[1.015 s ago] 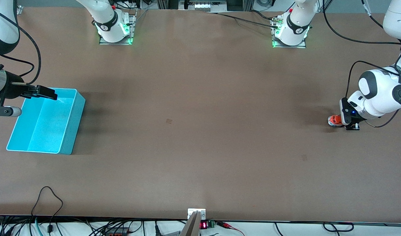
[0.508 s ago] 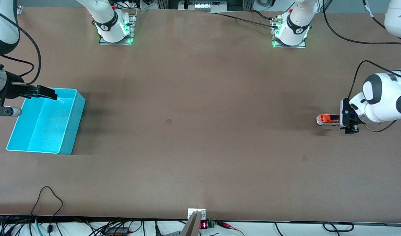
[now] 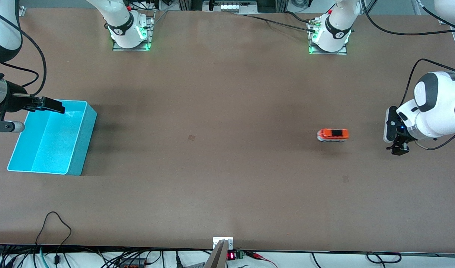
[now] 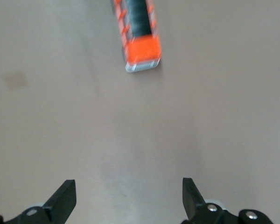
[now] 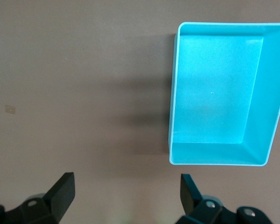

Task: Wind up bus and store in blue box
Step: 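Open the left gripper to release the bus and withdraw it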

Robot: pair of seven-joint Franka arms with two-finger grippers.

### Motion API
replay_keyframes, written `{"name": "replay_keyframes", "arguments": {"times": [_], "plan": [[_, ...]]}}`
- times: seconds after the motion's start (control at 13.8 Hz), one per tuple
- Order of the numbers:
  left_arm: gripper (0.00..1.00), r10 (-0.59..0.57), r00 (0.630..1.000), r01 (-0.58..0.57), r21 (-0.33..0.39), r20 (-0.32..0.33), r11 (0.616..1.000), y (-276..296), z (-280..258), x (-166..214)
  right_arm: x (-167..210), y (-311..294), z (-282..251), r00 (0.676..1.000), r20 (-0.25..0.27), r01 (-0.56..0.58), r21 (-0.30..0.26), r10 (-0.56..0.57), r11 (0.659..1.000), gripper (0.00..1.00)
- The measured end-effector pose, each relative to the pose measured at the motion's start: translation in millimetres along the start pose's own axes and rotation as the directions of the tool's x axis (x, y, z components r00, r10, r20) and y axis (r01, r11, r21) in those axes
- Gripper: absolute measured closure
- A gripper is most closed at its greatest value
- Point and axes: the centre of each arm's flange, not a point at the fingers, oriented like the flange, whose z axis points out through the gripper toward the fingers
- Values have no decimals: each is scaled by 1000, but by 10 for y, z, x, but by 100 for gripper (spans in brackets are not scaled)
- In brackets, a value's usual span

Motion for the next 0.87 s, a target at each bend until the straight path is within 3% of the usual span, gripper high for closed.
{"name": "replay_keyframes", "arguments": {"times": [0.29,0.51,0.65,0.87], "plan": [[0,-53,995,58,62,-86,996,-211,-225,290,-1,1,1,1000,1,0,0,0,1000,0],[0,-153,983,161,72,-101,984,-355,-306,490,-6,0,9,1000,8,28,0,-28,1000,0],[0,-254,961,263,77,-110,962,-428,-386,579,-12,1,30,997,21,69,1,-69,998,0],[0,-423,897,434,82,-129,897,-494,-523,621,-22,0,93,994,54,99,4,-99,995,0]]}}
